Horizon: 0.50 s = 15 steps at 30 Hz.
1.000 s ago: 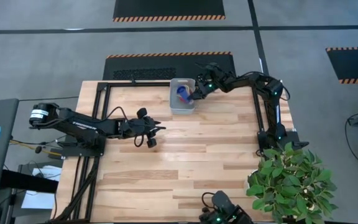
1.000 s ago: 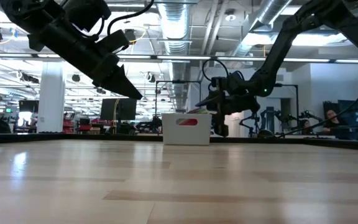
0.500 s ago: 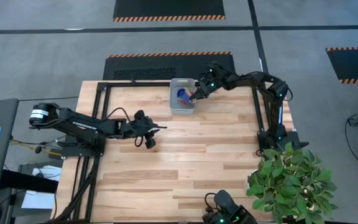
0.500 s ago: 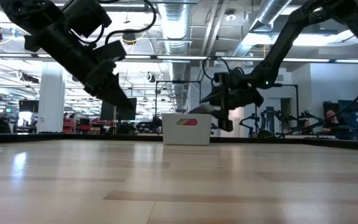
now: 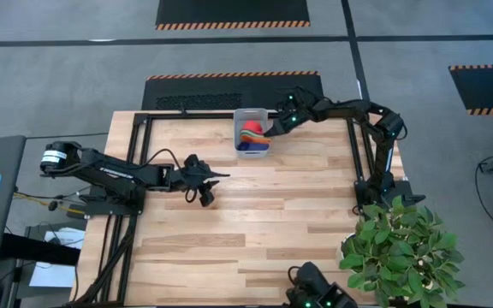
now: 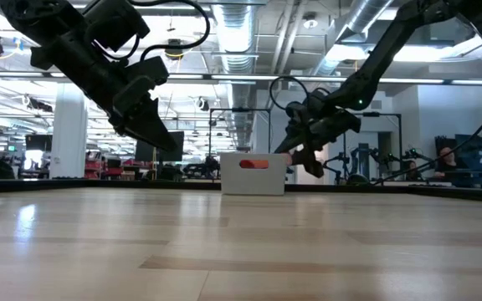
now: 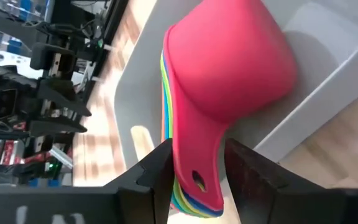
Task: Nest measuring cups in basket
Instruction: Put the nested measuring cups into the gray bin
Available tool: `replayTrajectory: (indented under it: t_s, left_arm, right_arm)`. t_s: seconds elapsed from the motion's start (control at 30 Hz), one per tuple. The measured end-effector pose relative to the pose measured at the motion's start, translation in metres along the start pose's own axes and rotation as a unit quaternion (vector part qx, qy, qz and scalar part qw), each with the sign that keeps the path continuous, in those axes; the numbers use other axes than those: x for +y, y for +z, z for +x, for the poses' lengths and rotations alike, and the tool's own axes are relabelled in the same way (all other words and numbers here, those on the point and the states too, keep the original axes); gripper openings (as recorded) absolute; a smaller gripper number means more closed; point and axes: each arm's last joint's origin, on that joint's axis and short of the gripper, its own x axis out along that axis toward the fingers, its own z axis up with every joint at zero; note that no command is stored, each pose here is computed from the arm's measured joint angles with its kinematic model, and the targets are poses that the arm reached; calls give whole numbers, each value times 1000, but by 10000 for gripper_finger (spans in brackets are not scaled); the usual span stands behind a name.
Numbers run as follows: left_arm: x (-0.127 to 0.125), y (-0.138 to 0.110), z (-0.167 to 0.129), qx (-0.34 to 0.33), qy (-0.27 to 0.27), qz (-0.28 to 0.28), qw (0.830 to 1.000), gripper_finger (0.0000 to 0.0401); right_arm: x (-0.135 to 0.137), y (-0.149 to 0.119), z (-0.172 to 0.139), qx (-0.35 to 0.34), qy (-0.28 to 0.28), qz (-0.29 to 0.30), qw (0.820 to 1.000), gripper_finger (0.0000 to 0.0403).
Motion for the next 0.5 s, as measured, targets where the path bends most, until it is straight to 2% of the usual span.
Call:
replayTrajectory:
  t_s: [0.3, 0.5]
  left_arm:
    - [0, 0, 0, 0, 0, 0, 1000, 108]
    - [0, 0, 0, 0, 1, 0, 1000, 108]
  right_arm:
    - [0, 1, 0, -5, -2, -22, 1000, 154]
    - [3, -1, 5, 1, -1, -53, 999, 184]
